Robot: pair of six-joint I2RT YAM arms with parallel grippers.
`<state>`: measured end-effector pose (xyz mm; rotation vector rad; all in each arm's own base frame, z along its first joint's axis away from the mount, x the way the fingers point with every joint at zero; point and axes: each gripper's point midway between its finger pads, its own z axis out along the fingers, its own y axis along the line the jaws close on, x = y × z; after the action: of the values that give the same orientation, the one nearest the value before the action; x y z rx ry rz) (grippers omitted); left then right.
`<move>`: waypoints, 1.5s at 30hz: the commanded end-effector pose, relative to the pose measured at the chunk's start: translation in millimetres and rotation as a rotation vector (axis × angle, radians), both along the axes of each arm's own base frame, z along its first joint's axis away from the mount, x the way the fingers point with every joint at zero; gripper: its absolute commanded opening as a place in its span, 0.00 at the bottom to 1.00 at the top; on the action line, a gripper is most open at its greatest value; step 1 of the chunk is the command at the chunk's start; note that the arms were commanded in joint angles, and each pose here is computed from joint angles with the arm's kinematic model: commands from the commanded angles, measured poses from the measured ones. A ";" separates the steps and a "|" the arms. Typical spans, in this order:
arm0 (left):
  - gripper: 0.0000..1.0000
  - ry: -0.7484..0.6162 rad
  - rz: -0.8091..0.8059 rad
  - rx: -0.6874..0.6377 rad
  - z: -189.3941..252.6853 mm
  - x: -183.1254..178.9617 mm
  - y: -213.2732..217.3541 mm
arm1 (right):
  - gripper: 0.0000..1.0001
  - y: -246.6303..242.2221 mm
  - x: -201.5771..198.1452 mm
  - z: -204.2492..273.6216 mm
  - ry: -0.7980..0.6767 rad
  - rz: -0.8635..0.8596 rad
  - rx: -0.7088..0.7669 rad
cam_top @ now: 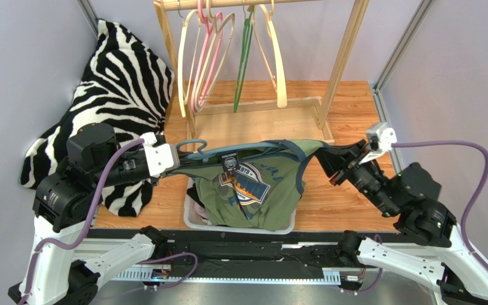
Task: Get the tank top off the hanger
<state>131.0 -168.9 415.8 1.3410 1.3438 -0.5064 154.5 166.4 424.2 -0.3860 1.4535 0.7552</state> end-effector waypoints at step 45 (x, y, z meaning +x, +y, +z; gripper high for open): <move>0.00 0.129 -0.252 0.035 -28.5 -25.8 -31.4 | 0.67 81.1 -47.7 0.6 -0.141 0.767 -0.400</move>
<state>109.7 -198.2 379.3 1.5185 1.3739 -0.7541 132.3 251.5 415.0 -1.2520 1.3592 0.9224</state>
